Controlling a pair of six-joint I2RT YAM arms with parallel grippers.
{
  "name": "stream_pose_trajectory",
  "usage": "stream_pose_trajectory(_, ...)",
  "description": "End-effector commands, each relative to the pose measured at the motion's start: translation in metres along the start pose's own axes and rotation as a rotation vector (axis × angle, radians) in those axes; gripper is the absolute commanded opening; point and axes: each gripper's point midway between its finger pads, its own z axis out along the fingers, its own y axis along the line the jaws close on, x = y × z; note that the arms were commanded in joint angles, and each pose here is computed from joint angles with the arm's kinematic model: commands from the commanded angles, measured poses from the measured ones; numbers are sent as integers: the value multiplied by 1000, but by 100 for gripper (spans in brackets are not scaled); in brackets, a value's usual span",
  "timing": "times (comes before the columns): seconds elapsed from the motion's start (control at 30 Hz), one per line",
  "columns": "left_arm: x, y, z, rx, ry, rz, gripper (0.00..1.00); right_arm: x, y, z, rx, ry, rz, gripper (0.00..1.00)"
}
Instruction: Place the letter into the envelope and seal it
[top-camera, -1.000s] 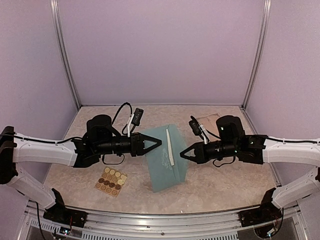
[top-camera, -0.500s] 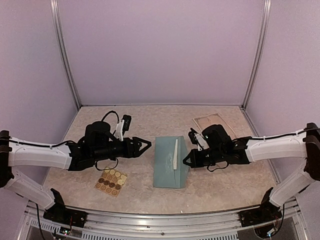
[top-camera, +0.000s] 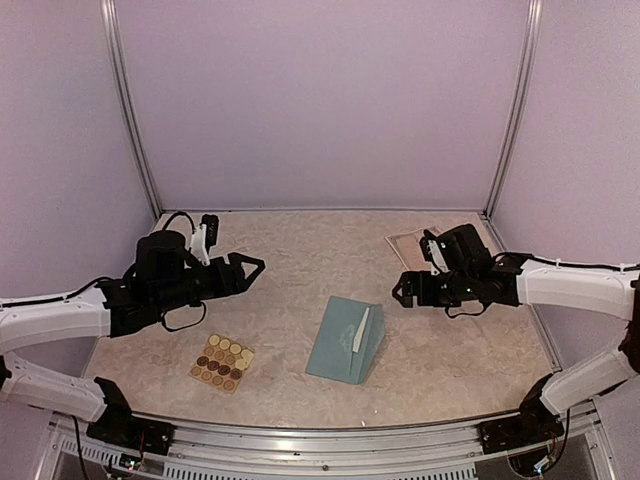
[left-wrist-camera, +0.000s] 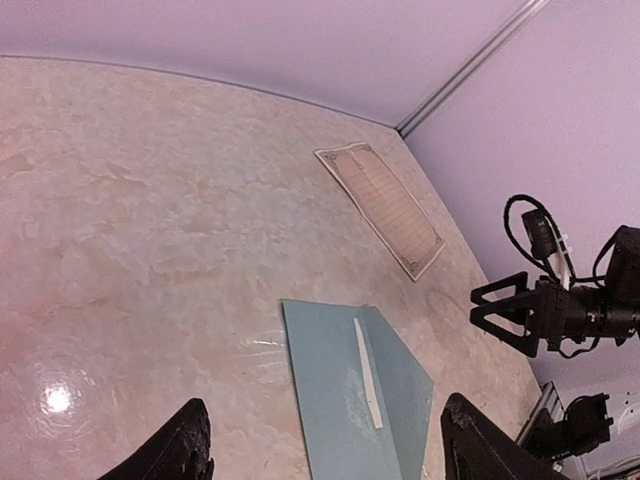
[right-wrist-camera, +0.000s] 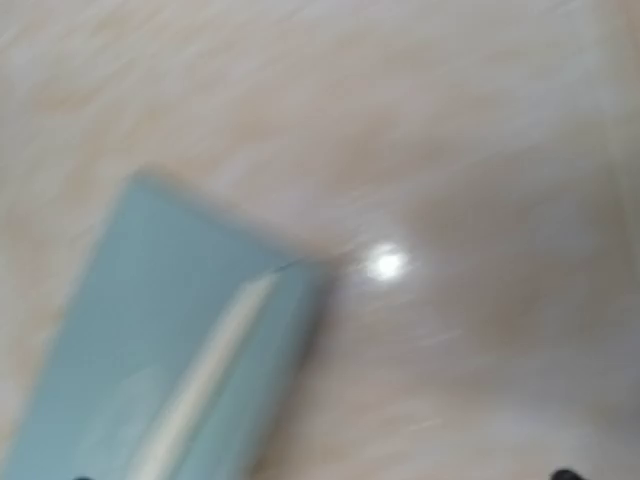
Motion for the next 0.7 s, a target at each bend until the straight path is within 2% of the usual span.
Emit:
stream_pose_trajectory(0.0, -31, 26, -18, -72, 0, 16, 75, -21, -65, -14, 196, -25, -3, 97)
stream_pose_trajectory(0.17, -72, 68, -47, -199, -25, 15, 78, -35, -126, -14, 313, -29, 50, 100)
stream_pose_trajectory(0.3, -100, 100, -75, -284, -118, 16, 81, -39, -171, -7, 359, -19, 123, 99)
stream_pose_trajectory(0.47, -110, 131, -94, -385, -188, 6, 82, -46, -213, 7, 437, 15, 167, 100)
stream_pose_trajectory(0.67, -112, 136, -95, -376, -218, -12, 82, -63, -237, 35, 465, 33, 155, 100)
